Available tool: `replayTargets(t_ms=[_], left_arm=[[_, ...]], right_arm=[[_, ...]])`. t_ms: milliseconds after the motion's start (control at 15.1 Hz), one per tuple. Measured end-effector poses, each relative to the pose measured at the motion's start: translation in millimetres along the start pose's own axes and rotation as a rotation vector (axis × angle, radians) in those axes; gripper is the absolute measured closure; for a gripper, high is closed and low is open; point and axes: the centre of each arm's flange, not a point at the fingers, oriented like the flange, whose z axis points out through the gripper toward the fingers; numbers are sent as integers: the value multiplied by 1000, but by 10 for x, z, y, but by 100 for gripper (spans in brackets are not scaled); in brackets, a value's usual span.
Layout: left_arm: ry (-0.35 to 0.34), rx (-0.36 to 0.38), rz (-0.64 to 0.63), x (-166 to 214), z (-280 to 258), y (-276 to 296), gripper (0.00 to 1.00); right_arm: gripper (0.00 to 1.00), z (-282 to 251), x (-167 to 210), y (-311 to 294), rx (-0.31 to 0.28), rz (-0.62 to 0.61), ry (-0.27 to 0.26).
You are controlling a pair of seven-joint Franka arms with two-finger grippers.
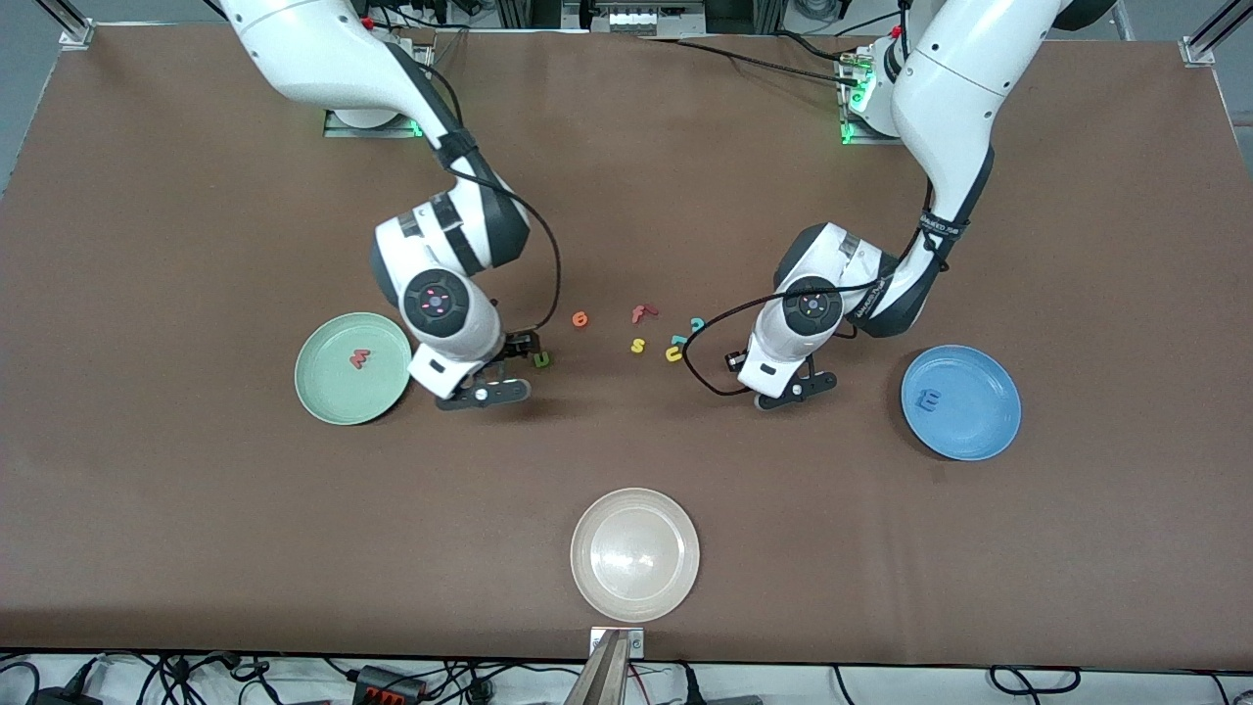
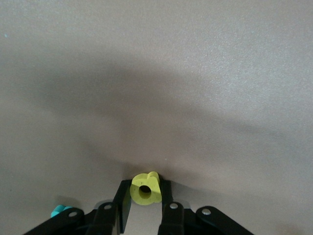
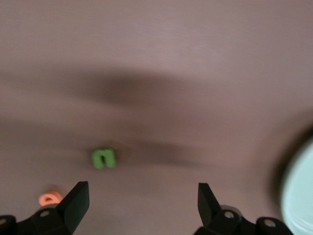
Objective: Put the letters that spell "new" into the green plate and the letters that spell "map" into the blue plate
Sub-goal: 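Grasp the yellow a with the left gripper while the right gripper grasps green n, then place the yellow a on the blue plate while the right gripper places green n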
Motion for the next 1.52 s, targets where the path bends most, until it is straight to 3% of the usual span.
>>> replayTargets(t_ms=[132,462,859,991,1321,1520], left_arm=[[2,4,31,52,-29,-39,71],[-25,49,155,447,-606,-526,71],[-52,56,355,975,-1199,-1504,71],[-65,44,416,1184,-1177,-1913,71],[-88,-4,521,1583,-793,-2894,71],[-86,-29,530,1674,-430,-3127,71]], right_arm=[[18,158,38,-153,8,-19,30],[20,498,28,-277,4,-38,13],[31,556,-40,-433,0,-63,6],[37,564,-40,-432,-1,-63,5],[37,694,-28,-433,0,-62,6],[37,737,-31,-431,-2,-62,1]])
